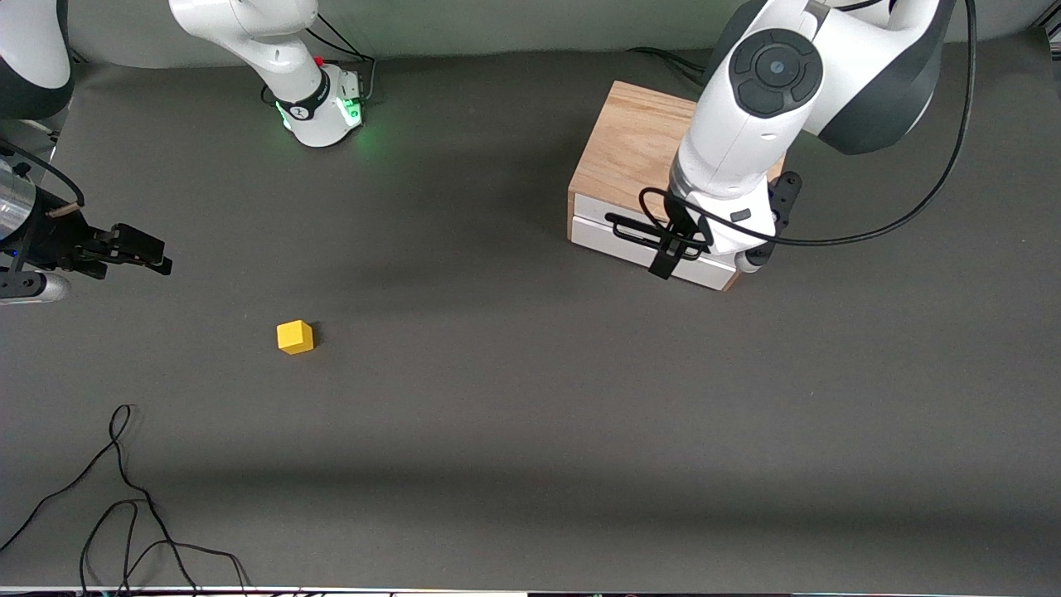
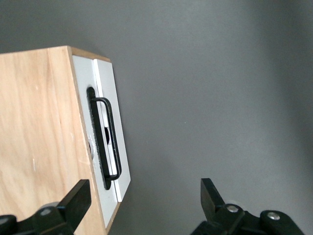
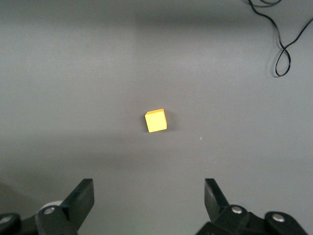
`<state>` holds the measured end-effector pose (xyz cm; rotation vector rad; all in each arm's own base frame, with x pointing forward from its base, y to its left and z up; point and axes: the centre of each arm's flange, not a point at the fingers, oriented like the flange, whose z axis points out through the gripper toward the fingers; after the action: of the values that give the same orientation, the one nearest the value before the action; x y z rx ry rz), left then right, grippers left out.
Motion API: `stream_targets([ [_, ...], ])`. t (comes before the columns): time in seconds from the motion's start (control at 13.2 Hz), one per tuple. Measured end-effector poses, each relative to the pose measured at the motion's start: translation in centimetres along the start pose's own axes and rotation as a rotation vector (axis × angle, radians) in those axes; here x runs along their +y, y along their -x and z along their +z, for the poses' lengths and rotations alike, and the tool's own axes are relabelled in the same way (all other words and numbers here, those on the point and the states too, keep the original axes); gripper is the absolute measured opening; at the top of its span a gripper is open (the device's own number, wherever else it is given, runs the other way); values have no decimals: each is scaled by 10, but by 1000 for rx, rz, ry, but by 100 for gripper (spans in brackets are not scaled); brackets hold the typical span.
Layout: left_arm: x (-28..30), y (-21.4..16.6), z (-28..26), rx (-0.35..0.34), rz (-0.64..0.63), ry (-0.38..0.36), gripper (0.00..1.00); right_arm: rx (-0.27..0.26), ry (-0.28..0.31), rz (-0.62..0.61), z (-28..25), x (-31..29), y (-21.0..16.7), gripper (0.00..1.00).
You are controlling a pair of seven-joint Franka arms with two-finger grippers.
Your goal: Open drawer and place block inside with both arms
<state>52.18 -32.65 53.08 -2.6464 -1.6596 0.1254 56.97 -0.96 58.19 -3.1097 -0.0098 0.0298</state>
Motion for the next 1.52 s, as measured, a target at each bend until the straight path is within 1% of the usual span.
stream_targets([
  [0.15,2,1,11,-1,-20,-31,100,21,1,0,-1,0,-3,100],
  [0.23,1,2,21,2,-18,-69,100,28,1,0,1,0,-5,100],
  [0.3,2,4,32,5,-15,-102,100,26,2,0,4,0,-8,100],
  [0.53,11,7,67,8,-11,-163,100,10,3,-6,14,0,-12,100],
  [0.68,15,6,88,10,-13,-191,100,17,9,-13,16,-2,-15,100],
  [0.84,14,6,107,11,-14,-201,100,39,43,-45,16,-16,-19,100],
  [0.91,13,7,117,12,-12,-202,100,42,50,-53,17,-27,-19,100],
  [1.06,9,12,137,14,-4,-200,100,42,50,-38,17,-32,-19,100],
  [1.29,6,14,158,14,0,-188,100,42,49,-26,17,-26,-19,100],
  [1.52,2,15,179,21,3,-209,100,42,49,-19,17,-22,-19,100],
])
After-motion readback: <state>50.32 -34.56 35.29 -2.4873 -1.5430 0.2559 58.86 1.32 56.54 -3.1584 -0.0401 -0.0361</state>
